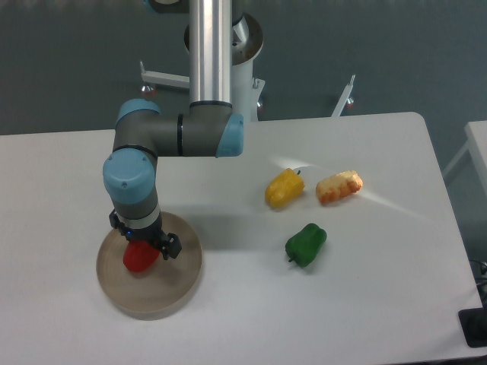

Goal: Pick up the red pepper from the plate
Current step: 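Close the gripper on the red pepper, then lift the red pepper off the plate and carry it toward the green pepper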

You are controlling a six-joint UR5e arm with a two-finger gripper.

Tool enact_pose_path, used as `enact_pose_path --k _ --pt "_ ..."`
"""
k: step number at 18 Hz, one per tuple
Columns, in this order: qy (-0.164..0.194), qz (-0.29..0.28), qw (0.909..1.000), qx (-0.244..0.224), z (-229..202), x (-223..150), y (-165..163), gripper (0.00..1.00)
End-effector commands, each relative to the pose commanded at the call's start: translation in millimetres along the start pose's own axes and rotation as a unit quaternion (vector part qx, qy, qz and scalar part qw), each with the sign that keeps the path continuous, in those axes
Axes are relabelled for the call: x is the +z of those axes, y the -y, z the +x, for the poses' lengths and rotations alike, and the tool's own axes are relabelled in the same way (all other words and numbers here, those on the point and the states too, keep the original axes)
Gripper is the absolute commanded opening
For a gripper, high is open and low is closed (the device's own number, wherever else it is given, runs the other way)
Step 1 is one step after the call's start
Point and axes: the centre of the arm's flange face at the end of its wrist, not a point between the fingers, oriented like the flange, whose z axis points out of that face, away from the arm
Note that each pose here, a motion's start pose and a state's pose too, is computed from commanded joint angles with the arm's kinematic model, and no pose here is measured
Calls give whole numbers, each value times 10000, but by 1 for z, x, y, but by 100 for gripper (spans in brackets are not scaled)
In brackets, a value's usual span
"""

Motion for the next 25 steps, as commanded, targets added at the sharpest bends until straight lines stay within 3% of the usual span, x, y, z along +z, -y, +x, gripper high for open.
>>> enact_pose_path --k 3,5,10,16,22,25 --pt "0 0 10000 38 0 1 0 100" --pt "7 13 10000 55 0 -1 1 85" --pt "-11 30 10000 78 2 -2 1 73" --pt "-10 47 10000 87 3 -5 1 50" --pt "37 219 9995 204 -6 -28 -1 44" --pt "130 246 9985 476 -37 -45 -14 44"
